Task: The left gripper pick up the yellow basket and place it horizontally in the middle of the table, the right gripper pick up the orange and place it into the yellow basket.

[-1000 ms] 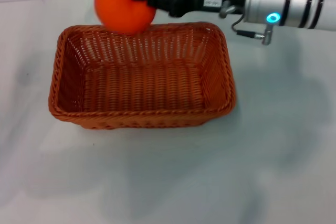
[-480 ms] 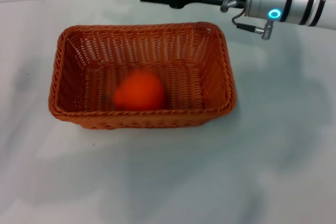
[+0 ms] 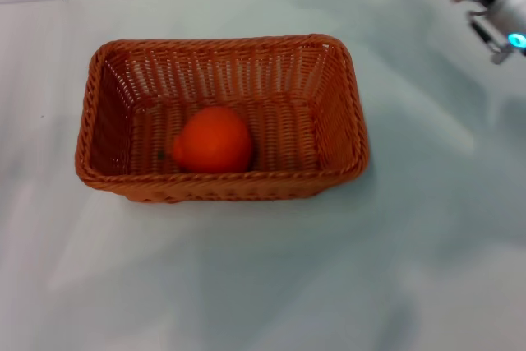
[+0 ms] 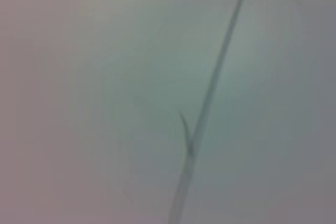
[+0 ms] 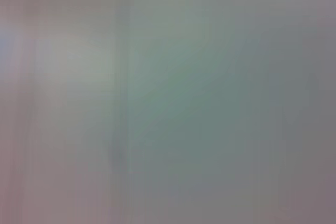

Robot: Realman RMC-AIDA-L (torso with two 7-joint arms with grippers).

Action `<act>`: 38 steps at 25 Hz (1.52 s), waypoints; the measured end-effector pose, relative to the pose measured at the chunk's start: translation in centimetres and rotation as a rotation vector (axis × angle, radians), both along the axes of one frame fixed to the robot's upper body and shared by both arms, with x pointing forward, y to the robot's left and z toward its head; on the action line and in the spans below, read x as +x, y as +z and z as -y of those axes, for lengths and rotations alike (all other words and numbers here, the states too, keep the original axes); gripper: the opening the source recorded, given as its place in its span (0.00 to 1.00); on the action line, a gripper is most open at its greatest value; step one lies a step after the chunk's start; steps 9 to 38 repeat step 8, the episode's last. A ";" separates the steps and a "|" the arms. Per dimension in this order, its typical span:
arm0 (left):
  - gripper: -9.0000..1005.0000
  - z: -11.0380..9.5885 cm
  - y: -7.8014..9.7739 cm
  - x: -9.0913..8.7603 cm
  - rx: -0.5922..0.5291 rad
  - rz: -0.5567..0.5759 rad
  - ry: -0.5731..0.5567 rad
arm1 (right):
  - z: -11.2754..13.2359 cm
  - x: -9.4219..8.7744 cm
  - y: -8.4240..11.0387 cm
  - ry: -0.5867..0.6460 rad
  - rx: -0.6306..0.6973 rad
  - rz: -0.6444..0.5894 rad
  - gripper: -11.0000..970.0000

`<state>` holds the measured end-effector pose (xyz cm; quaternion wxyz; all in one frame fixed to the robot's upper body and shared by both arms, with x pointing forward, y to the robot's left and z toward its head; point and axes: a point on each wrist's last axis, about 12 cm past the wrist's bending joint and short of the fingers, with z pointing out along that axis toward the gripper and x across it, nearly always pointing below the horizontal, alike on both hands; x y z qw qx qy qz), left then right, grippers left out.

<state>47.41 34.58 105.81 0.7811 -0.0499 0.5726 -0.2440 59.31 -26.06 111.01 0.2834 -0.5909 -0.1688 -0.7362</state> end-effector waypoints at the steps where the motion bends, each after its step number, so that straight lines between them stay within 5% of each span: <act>1: 0.80 -0.1 -0.3 -0.5 0.003 0.021 0.060 | 0.9 -0.3 -0.4 -0.072 0.014 0.011 0.96; 6: 0.80 0.2 -1.3 -2.2 0.024 0.077 0.310 | 5.0 -1.7 -2.5 -0.413 0.056 0.017 0.98; 8: 0.80 0.2 -1.5 -2.6 0.039 0.080 0.358 | 5.7 -1.8 -2.7 -0.459 0.066 0.007 0.98; 38: 0.80 0.2 -1.5 -2.6 0.039 0.080 0.358 | 5.7 -1.8 -2.7 -0.459 0.066 0.007 0.98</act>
